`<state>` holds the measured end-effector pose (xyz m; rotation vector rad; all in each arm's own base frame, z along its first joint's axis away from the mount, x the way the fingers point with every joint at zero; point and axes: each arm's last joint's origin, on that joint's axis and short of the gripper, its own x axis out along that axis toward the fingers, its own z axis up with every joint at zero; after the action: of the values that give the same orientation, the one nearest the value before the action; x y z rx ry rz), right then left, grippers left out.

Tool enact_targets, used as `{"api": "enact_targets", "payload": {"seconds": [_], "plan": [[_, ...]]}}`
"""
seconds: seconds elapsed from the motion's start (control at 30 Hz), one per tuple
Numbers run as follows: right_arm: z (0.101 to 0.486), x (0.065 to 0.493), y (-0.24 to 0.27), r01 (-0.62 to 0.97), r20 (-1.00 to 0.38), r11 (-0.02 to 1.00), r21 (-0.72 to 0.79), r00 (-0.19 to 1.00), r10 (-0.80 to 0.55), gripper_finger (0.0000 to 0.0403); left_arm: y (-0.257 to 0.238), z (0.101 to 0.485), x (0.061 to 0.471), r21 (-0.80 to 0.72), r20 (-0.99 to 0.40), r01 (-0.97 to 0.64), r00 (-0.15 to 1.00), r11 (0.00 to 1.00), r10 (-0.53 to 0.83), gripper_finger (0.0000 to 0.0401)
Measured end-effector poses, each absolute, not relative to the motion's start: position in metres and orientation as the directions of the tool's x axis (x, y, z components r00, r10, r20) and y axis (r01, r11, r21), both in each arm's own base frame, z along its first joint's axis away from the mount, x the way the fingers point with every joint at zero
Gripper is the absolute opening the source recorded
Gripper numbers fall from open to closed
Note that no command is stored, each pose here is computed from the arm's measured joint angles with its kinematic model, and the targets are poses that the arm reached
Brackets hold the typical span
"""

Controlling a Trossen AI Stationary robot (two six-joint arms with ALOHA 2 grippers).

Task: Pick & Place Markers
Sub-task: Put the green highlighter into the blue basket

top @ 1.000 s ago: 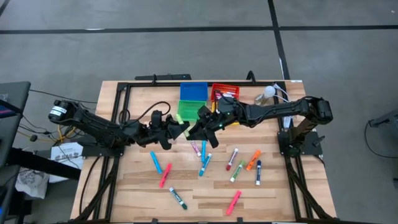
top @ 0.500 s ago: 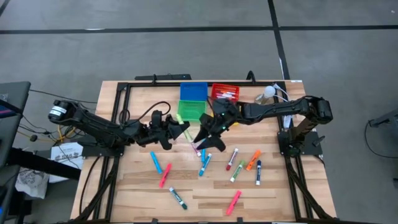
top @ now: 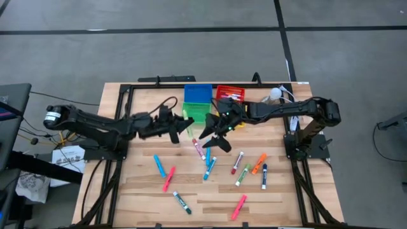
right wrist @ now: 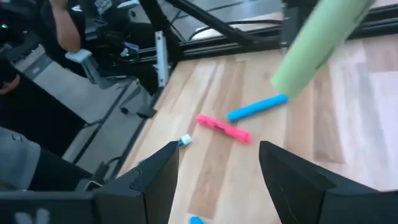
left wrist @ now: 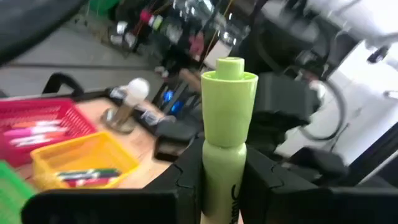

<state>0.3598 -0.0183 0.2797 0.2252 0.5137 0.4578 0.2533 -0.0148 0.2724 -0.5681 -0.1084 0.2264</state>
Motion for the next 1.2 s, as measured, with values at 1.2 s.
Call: {"api": "enact_targets", "payload": {"seconds": [1.2], "plan": [[0.320,0.307,-0.124,-0.121,-0.269,0.978,0.167,0.949,0.163,0.0209,0.246,0.241,0.287,-0.181,-0.567,-0.272,0.814,0.945,0.126,0.0062]]}}
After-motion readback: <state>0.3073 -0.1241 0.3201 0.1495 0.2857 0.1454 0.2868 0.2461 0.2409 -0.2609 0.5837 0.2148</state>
